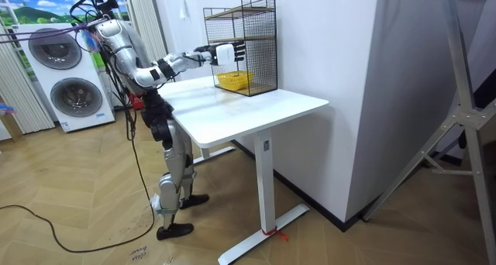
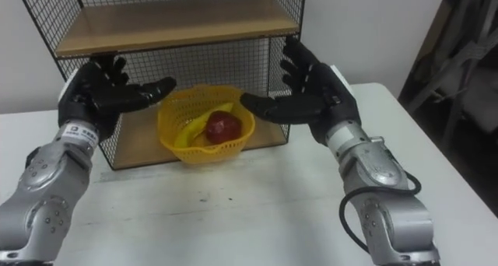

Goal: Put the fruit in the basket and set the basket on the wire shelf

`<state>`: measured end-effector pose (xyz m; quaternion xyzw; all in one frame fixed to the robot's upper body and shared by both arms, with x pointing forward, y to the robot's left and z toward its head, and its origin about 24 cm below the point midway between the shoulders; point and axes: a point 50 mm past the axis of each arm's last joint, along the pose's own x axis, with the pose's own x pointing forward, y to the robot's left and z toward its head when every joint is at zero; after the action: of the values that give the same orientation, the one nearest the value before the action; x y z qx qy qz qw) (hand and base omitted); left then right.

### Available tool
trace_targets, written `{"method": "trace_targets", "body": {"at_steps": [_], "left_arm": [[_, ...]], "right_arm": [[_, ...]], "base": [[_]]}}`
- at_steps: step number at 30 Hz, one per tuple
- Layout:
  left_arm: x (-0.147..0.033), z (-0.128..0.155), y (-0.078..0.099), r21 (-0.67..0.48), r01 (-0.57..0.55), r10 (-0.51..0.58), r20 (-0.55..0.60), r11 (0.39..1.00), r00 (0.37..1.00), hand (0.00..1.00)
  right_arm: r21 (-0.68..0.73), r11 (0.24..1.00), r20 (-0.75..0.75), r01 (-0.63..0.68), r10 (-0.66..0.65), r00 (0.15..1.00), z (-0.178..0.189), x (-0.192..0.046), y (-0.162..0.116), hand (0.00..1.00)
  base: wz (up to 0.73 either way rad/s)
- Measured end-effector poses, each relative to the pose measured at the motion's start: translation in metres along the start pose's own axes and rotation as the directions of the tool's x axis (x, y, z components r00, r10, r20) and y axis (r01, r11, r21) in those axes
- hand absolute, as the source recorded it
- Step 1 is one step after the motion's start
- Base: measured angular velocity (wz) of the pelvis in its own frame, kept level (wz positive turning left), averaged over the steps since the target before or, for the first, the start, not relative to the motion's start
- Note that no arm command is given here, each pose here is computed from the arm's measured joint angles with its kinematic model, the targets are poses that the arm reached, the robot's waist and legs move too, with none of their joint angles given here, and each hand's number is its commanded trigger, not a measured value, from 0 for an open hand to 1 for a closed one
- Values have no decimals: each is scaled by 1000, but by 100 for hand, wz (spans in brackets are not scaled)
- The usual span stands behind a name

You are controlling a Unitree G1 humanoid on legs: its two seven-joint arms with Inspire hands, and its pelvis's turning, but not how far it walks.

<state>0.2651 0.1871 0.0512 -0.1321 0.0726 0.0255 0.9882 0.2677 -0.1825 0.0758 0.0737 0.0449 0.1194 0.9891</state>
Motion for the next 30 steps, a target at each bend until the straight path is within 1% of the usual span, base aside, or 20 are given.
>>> {"method": "trace_targets", "body": {"at_steps": [2, 4, 6, 8, 10, 14, 18, 22, 30], "left_arm": [[-8, -11, 7, 1, -12, 12, -40, 1000, 999, 0], [-12, -14, 10, 2, -10, 10, -47, 1000, 999, 0], [-18, -10, 12, -4, -7, 7, -29, 1000, 1000, 0], [-29, -3, 17, -33, 0, 0, 6, 999, 1000, 0], [-37, 0, 22, -27, -8, 9, 22, 1000, 1000, 0], [-48, -2, 32, -20, -38, 38, 16, 999, 999, 0], [-54, 1, 36, -7, -20, 20, 22, 1000, 1000, 0], [-62, 10, 41, 12, -10, 9, 57, 1000, 998, 0], [-64, 12, 44, 14, -10, 9, 66, 1000, 998, 0]], "right_arm": [[3, 1000, 29, 12, -12, 1000, 6, -5, -6, 0], [8, 1000, 50, 30, -30, 998, 10, -9, -10, 0], [7, 999, 57, 35, -35, 998, 11, -11, -12, 0], [9, 999, 54, 54, -54, 997, 9, -17, -15, 0], [9, 997, 44, 72, -72, 996, 6, -23, -18, 0], [20, 993, 14, 118, -119, 993, -3, -34, -27, 0], [27, 990, 17, 137, -138, 990, -3, -39, -30, 0], [18, 988, 41, 155, -156, 987, 2, -47, -32, 0], [11, 988, 21, 155, -155, 988, -3, -60, -32, 0]], "base": [[0], [0], [-2], [-6], [-2], [0], [0], [0], [0]]}}
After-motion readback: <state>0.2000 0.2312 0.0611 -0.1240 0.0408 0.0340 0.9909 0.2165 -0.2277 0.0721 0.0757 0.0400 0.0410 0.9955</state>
